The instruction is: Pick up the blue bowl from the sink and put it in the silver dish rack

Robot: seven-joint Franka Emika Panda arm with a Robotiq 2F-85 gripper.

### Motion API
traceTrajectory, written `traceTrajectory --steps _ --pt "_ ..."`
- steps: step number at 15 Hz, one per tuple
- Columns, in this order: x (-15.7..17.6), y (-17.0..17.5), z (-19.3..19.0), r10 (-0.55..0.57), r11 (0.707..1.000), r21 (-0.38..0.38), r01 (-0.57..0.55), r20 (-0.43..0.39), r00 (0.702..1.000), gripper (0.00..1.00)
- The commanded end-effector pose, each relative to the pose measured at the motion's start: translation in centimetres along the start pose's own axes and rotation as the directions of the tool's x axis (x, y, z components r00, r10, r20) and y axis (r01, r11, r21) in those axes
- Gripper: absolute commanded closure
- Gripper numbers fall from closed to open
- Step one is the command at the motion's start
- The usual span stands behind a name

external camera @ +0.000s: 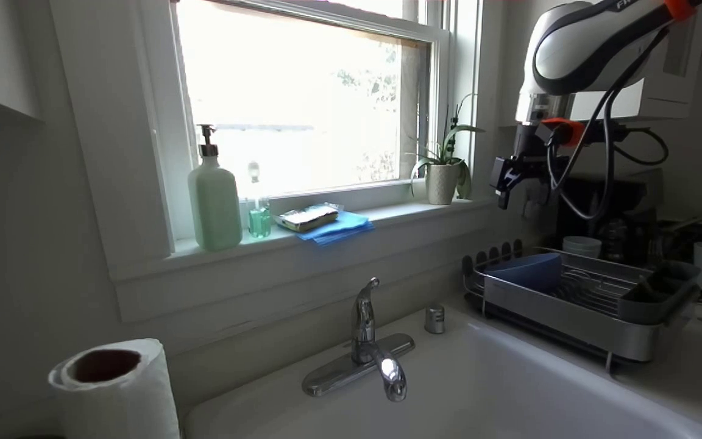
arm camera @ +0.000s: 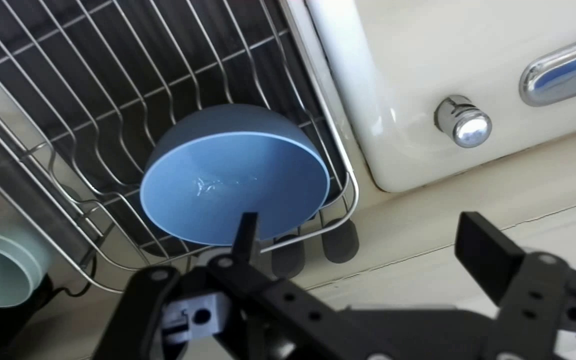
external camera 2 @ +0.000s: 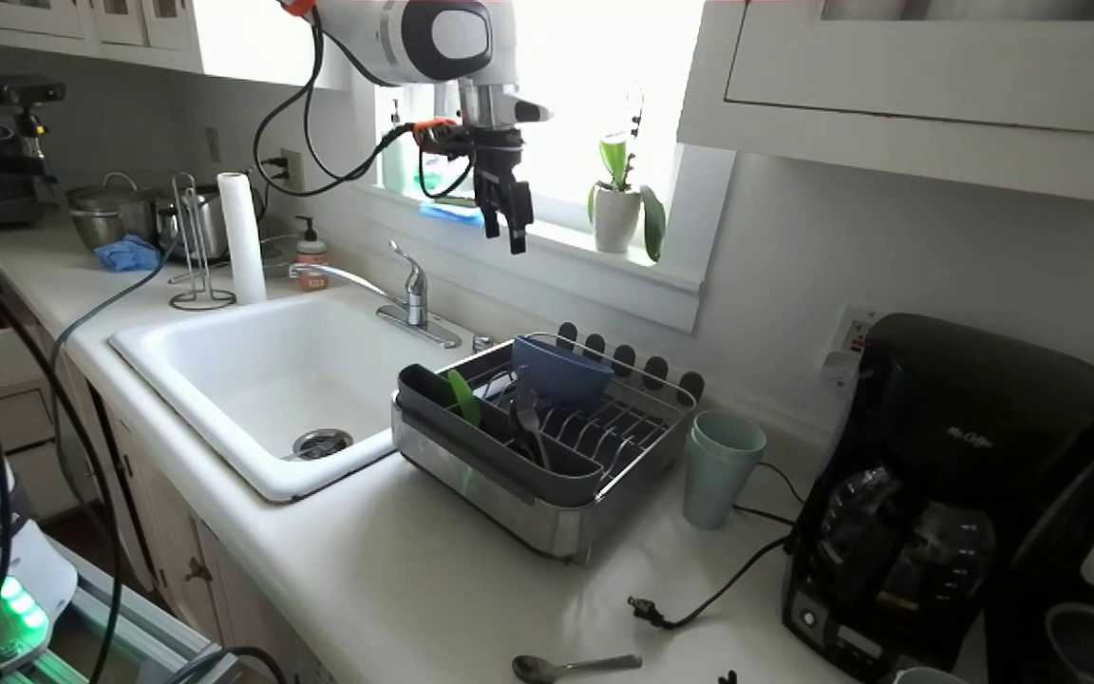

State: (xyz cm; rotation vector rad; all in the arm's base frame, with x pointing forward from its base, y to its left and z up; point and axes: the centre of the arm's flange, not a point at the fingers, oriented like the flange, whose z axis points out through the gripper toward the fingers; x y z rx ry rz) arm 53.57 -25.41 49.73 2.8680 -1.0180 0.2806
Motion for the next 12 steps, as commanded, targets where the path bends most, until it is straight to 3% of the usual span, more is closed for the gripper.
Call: traceTrajectory --steps 1,7,12 --pt "-0.3 1.4 -1.8 0.051 0.997 -0.061 -0.049 0.025 0.998 0.0" --pt "0.3 4.3 -3.3 0.104 0.991 -0.091 -0.098 0.057 0.993 0.0" --pt "0.5 4.2 -2.4 0.092 0.994 -0.07 -0.088 0.057 0.994 0.0"
